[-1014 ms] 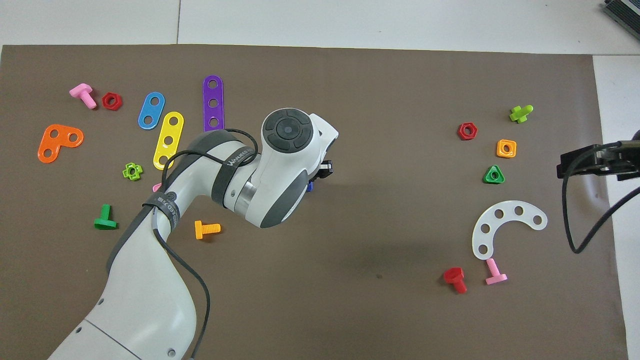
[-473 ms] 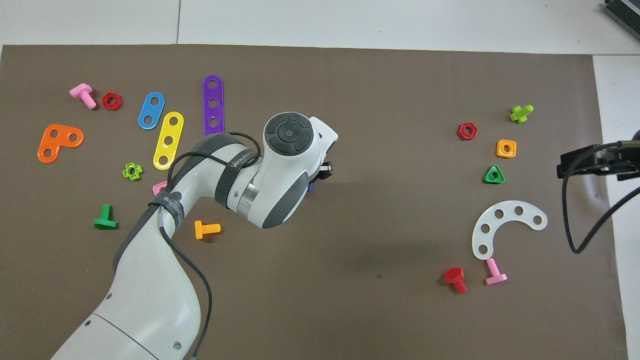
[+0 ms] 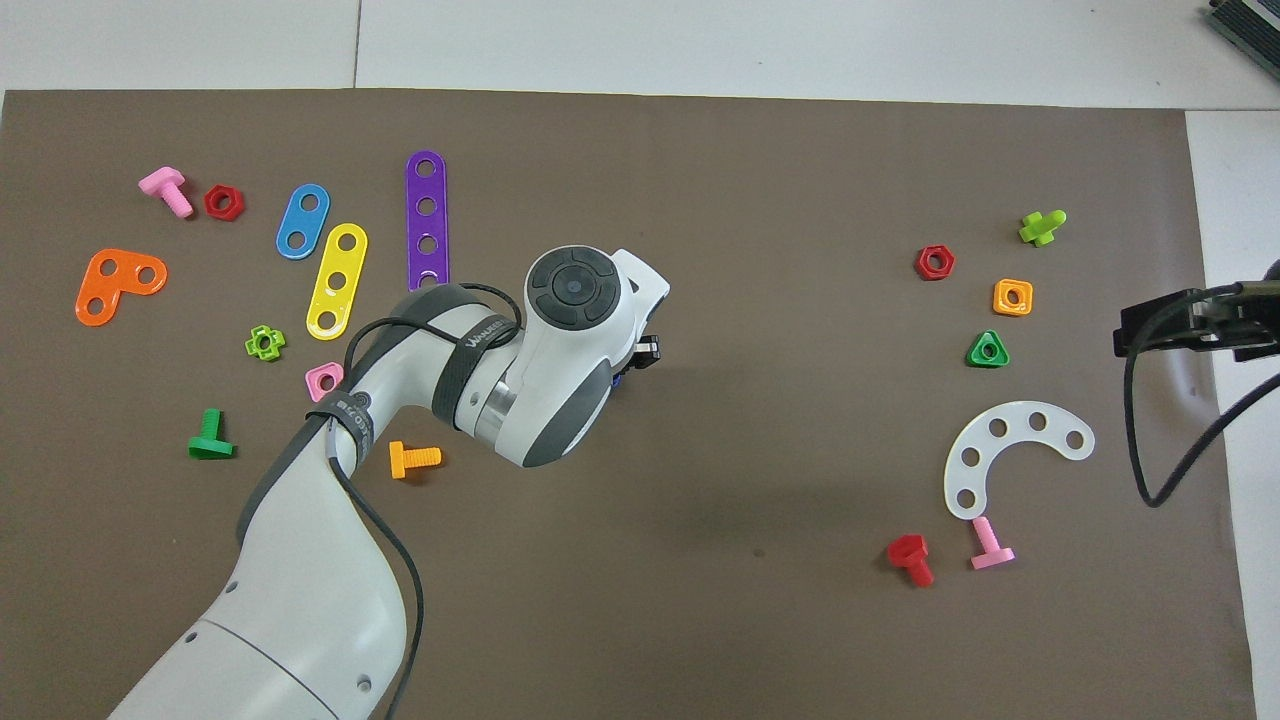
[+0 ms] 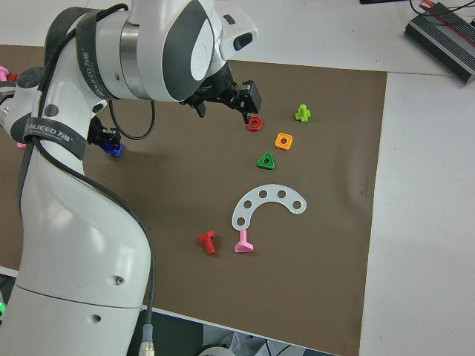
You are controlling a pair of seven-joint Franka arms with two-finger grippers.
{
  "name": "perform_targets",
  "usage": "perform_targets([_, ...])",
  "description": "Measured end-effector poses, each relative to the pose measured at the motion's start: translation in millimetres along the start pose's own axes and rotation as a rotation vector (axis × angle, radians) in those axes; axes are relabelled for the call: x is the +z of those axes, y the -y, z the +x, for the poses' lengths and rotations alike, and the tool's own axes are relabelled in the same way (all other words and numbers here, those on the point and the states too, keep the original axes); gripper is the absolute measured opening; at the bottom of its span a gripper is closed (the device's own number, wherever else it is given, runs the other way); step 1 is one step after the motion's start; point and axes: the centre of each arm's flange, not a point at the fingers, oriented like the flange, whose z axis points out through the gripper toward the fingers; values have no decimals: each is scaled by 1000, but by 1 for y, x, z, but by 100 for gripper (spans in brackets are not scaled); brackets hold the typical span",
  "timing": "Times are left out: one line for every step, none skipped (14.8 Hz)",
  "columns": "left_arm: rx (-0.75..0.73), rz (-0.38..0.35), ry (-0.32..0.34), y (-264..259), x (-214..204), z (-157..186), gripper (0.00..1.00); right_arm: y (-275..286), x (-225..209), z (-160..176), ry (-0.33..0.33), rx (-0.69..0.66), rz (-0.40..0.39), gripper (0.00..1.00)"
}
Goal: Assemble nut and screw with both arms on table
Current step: 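Open the left gripper and lift it away from the screw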
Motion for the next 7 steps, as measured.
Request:
perform_targets([0,-1,-1,0,-1,0,47,0,0,0,0,0,0,100])
perform_targets([0,-2,-3,0,-1,0,49,0,0,0,0,0,0,100])
perform_targets([0,-4,-5,0,-2,0,49,0,0,0,0,0,0,100])
perform_targets([0,-5,-6,-1,-3,0,53,0,0,0,0,0,0,100])
perform_targets([0,-7,-9,-1,-5,1,65,0,0,0,0,0,0,100])
perform_targets([-1,-9,-12,-2,-7,2,78,0,0,0,0,0,0,100])
perform_targets([-1,-11,-15,-2,-9,3,80,0,0,0,0,0,0,100])
